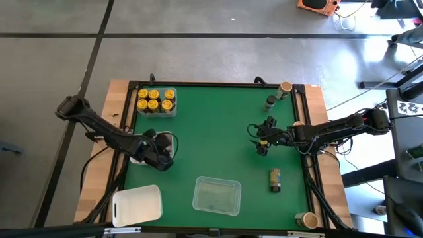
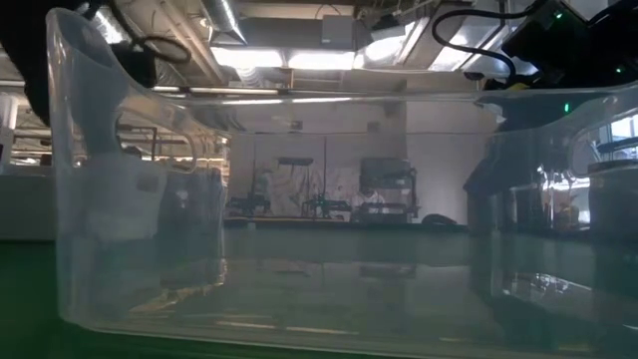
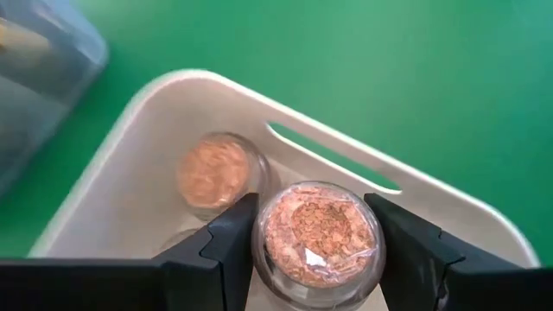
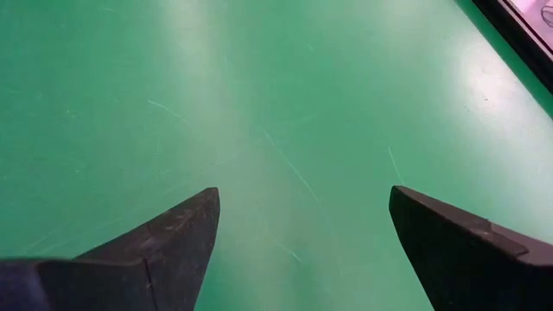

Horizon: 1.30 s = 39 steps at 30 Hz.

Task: Sort spices by type
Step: Put the brown spice bottle into the top white bin, then put the yellow spice bottle from the top transparent bin into the bottom white bin

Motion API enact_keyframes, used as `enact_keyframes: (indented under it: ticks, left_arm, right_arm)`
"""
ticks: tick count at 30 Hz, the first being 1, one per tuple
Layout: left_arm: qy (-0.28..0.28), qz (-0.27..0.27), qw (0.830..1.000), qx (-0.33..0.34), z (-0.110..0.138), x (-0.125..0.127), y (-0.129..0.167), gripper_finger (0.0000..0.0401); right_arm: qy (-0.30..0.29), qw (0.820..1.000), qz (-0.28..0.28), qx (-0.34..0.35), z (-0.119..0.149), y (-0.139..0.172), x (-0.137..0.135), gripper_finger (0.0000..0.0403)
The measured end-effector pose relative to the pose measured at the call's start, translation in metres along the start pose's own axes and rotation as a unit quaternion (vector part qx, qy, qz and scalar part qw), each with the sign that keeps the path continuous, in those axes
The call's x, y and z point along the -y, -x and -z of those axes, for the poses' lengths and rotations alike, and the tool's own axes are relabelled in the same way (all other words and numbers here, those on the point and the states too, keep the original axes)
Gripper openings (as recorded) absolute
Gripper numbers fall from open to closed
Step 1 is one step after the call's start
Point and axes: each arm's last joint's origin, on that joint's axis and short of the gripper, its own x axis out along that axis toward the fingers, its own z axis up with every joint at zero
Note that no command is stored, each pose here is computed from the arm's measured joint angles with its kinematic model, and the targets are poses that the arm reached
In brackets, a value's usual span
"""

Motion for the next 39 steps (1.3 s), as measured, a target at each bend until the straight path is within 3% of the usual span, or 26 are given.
enact_keyframes:
  ticks: [8, 22, 30, 39]
  left_arm:
    - [0.002, 0.015, 1.0, 0.01, 0.017, -0.006, -0.019, 0.0185]
    - [0.033, 0.0, 0.999, -0.015, 0.013, -0.012, -0.023, 0.0282]
    - [-0.023, -0.019, 0.996, -0.078, -0.014, -0.013, 0.003, 0.0287]
    - [0.017, -0.014, 1.0, 0.018, -0.048, -0.029, 0.047, 0.0287]
  right_arm:
    - [-0.002, 1.0, 0.0, 0.005, -0.001, 0.0, 0.0, 0.0337]
    - [-0.006, 1.0, -0.002, 0.016, -0.003, 0.0, 0.0, 0.0337]
    - [-0.006, 1.0, -0.002, 0.016, -0.003, 0.0, 0.0, 0.0337]
    - [-0.005, 1.0, -0.002, 0.013, -0.003, 0.0, 0.0, 0.0337]
